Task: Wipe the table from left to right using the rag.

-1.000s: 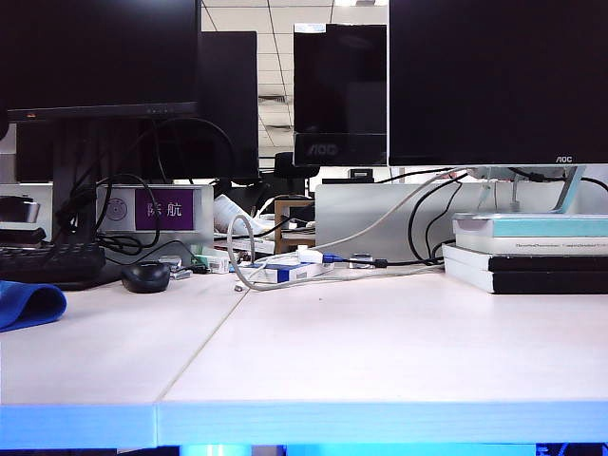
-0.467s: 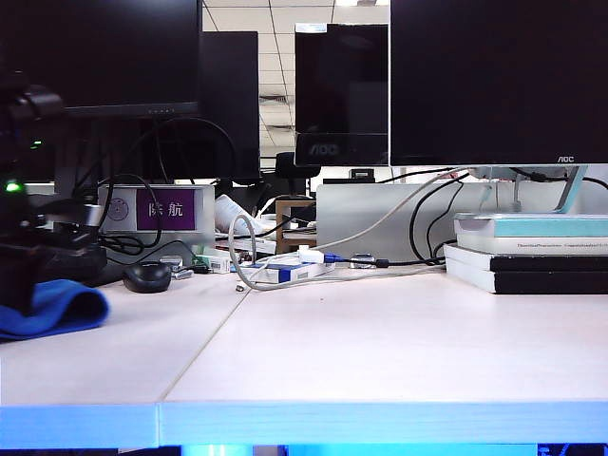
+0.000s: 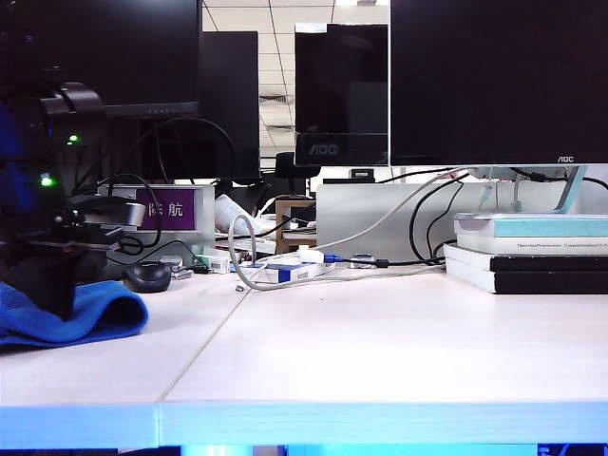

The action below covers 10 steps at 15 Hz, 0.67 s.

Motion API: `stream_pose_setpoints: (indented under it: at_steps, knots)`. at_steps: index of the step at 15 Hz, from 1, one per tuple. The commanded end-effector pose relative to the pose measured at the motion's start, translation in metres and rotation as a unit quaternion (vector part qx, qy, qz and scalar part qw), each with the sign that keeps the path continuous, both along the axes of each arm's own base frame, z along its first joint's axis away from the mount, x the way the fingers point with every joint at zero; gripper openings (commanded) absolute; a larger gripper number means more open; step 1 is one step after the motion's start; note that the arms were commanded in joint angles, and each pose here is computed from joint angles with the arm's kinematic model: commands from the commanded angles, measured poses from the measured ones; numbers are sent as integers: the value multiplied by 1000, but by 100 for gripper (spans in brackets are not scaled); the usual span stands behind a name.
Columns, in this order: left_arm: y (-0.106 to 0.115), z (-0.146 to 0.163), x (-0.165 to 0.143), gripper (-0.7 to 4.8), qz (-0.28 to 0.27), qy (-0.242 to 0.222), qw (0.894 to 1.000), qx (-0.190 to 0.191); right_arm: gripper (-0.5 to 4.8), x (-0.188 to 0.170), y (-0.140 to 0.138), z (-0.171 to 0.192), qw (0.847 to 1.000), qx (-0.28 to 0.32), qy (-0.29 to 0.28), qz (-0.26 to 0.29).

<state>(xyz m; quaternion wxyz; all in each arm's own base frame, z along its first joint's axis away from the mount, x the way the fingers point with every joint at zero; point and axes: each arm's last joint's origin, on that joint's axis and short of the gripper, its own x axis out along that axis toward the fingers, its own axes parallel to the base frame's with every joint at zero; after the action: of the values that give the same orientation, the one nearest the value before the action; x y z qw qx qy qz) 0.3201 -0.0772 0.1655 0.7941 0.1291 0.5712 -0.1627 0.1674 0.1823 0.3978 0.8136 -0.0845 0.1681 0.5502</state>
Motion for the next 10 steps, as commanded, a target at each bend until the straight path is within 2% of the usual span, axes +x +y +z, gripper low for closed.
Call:
stream_pose_setpoints:
  at_steps: [1,5,10]
  knots:
    - [-12,-24,-25,-6,-36,132,990,-26,-4,-1,0,3,1000,6,-6,-3]
    - [-18,-24,-29,-6,-39,146,988,-35,-4,-1,-1,4,1000,7,-7,-5]
    - [-18,-24,-31,-6,-37,155,987,-33,-4,-2,-3,-2,999,-22,8,-24]
